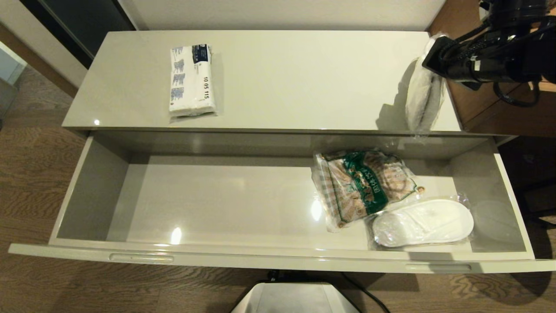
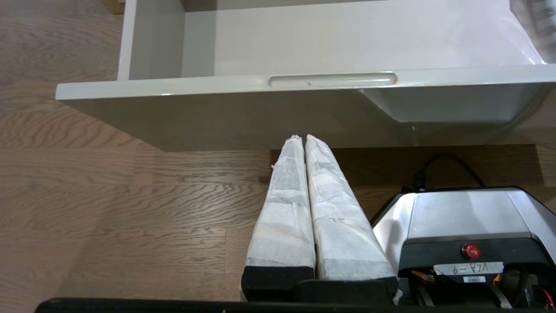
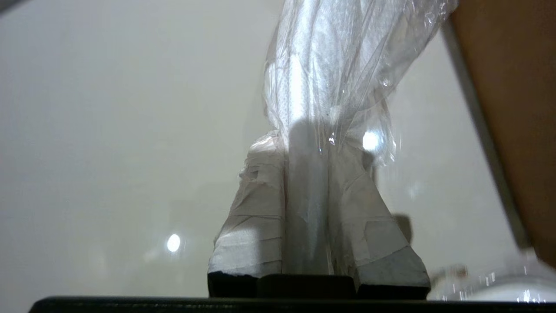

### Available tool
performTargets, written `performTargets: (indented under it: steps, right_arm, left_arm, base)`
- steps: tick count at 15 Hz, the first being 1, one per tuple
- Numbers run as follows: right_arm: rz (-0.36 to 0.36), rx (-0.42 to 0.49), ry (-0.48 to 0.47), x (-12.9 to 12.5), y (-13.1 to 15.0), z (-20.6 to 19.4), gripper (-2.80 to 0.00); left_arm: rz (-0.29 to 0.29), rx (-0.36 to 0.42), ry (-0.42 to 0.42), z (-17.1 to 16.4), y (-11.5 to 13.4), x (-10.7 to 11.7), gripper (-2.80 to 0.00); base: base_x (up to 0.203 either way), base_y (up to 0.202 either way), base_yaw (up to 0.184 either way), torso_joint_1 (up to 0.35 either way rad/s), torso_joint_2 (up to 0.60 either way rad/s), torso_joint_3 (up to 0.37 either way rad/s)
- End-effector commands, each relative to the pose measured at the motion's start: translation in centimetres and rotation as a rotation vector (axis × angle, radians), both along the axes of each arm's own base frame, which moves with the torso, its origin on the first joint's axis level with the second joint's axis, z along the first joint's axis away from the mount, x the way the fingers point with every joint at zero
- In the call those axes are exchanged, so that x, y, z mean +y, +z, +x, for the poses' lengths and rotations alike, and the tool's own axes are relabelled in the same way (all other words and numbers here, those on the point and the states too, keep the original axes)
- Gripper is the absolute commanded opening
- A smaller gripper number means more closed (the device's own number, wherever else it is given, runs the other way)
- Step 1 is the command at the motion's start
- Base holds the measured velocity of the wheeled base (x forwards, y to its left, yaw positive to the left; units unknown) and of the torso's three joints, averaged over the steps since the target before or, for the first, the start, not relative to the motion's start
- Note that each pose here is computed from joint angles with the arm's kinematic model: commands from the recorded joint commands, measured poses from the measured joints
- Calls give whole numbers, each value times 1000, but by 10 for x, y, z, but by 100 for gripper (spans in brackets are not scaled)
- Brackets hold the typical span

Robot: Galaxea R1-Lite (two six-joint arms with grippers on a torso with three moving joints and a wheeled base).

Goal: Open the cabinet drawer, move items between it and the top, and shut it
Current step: Place the disposable slippers on the table

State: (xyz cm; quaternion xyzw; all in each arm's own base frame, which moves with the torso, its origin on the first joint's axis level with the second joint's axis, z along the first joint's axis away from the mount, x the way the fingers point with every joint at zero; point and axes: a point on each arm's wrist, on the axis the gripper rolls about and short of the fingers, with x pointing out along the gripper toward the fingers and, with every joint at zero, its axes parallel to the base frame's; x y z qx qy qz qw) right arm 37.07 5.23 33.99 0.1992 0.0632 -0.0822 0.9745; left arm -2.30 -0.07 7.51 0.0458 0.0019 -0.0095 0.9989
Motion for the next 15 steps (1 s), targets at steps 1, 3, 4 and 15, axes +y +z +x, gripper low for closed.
performTargets:
  steps: [1,3,4,15]
  right_arm:
    - [-35,50,-62,-9,-40,47,-280]
    - [-88,8,-74,-14,-48,61,-280]
    - [-96,5,-77,-14,-49,63,-280]
    - [-90,-23,-73,-17,-29,42,0]
  left_arm:
    - [0,1,0,0,0,0,-280]
    - [0,1,0,0,0,0,-280]
    - [0,1,0,0,0,0,-280]
    - [0,1,0,0,0,0,-280]
  base:
    - [0,0,0,0,0,0]
    - [0,0,0,0,0,0]
    - [0,0,0,0,0,0]
    - [0,0,0,0,0,0]
